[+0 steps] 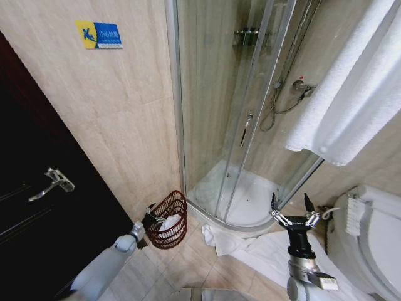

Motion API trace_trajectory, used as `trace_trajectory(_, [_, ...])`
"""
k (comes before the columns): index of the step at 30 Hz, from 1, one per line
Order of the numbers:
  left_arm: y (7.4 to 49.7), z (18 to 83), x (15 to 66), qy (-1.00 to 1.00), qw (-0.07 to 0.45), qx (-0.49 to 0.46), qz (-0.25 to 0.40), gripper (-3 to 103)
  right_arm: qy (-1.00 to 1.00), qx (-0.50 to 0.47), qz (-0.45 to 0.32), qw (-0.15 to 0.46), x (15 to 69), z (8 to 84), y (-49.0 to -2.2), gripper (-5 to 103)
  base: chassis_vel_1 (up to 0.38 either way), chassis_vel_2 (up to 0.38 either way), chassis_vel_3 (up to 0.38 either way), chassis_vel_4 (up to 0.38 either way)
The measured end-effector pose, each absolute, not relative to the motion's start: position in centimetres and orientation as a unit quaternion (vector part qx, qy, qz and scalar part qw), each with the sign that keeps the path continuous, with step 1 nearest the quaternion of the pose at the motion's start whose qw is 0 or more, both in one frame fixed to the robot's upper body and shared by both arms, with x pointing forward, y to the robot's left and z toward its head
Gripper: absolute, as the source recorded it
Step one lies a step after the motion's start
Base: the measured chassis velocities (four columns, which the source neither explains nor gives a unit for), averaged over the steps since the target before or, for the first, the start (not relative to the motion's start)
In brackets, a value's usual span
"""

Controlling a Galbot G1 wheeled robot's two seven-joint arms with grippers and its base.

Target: Discard the used towel into the hamper.

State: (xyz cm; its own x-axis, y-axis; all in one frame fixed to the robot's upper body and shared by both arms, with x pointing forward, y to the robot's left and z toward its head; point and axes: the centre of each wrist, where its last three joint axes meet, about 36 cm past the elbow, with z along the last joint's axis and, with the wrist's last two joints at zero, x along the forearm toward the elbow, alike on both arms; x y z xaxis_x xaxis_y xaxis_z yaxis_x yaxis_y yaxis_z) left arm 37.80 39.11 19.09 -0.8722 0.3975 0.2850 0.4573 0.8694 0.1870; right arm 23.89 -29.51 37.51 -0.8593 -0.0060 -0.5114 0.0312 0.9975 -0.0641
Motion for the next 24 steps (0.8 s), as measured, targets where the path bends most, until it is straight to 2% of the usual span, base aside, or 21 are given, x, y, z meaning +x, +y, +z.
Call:
trace_trajectory(11, [39.0, 21.9, 33.1, -0.962, 0.124, -0.229, -0.080, 100, 0.970, 0.019, -0.045, 0.240, 23.5, 38.7, -29.9, 100, 0.000, 0.000, 0.000, 0.000])
trace_trajectory(13, [37.8, 23.7, 32.0, -0.968, 0.119, -0.215, -0.046, 100, 0.970, 0.020, -0.052, 0.235, 23.3, 39.6, -30.0, 100, 0.000, 0.000, 0.000, 0.000])
trace_trajectory(19, [36.6, 26.3, 30.9, -0.975, 0.098, -0.201, -0.021, 100, 0.970, 0.019, -0.054, 0.237, 23.4, 41.1, -29.8, 100, 0.000, 0.000, 0.000, 0.000])
trace_trajectory(24, [34.8, 29.6, 27.1, -0.975, 0.100, -0.196, 0.016, 100, 0.971, 0.022, -0.052, 0.232, 23.4, 42.5, -29.6, 100, 0.000, 0.000, 0.000, 0.000])
